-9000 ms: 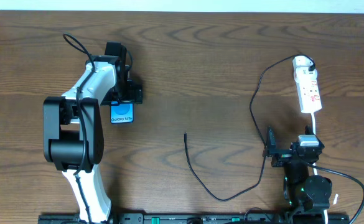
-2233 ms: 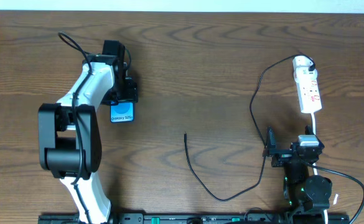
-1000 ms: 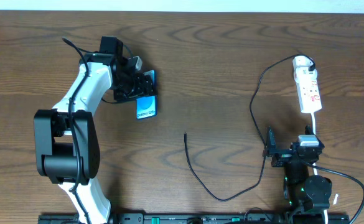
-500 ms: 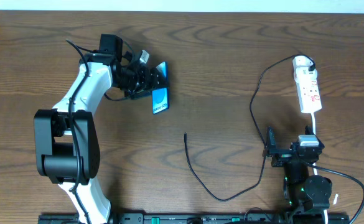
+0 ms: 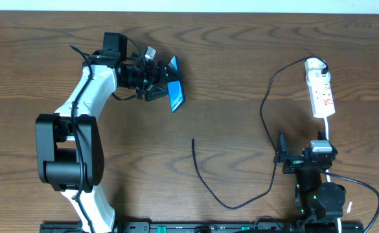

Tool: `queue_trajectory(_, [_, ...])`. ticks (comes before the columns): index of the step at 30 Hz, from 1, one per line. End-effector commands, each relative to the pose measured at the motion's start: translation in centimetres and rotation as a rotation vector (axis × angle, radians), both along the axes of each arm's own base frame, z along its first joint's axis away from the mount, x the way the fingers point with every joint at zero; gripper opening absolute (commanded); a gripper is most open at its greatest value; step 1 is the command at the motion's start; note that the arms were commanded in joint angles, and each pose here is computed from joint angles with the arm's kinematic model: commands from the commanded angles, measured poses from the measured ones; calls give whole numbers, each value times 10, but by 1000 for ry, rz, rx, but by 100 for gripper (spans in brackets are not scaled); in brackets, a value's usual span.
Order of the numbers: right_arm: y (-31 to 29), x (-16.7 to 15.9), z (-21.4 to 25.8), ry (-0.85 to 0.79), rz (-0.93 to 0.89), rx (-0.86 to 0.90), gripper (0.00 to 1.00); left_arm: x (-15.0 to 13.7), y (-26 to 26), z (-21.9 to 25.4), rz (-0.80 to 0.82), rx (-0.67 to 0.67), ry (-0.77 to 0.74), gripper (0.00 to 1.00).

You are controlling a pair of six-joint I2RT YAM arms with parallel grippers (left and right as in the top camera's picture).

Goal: Plug charger to phone and switch on socket
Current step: 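Lift the phone with the left gripper and tilt it upright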

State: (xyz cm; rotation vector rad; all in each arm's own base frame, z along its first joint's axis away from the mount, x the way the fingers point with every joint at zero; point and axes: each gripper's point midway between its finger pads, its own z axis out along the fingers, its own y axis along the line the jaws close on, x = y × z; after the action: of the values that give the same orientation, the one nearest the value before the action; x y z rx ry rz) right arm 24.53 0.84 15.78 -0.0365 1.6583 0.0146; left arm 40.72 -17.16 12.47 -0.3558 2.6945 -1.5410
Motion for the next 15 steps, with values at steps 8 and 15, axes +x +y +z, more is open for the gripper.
queue_trajectory(8, [0,0,-2,-1,-3,-12,99,-4,-12,44,41,-198,131,7])
queue_trajectory(15, [0,0,-2,-1,-3,-12,99,-4,-12,44,120,-218,292,7])
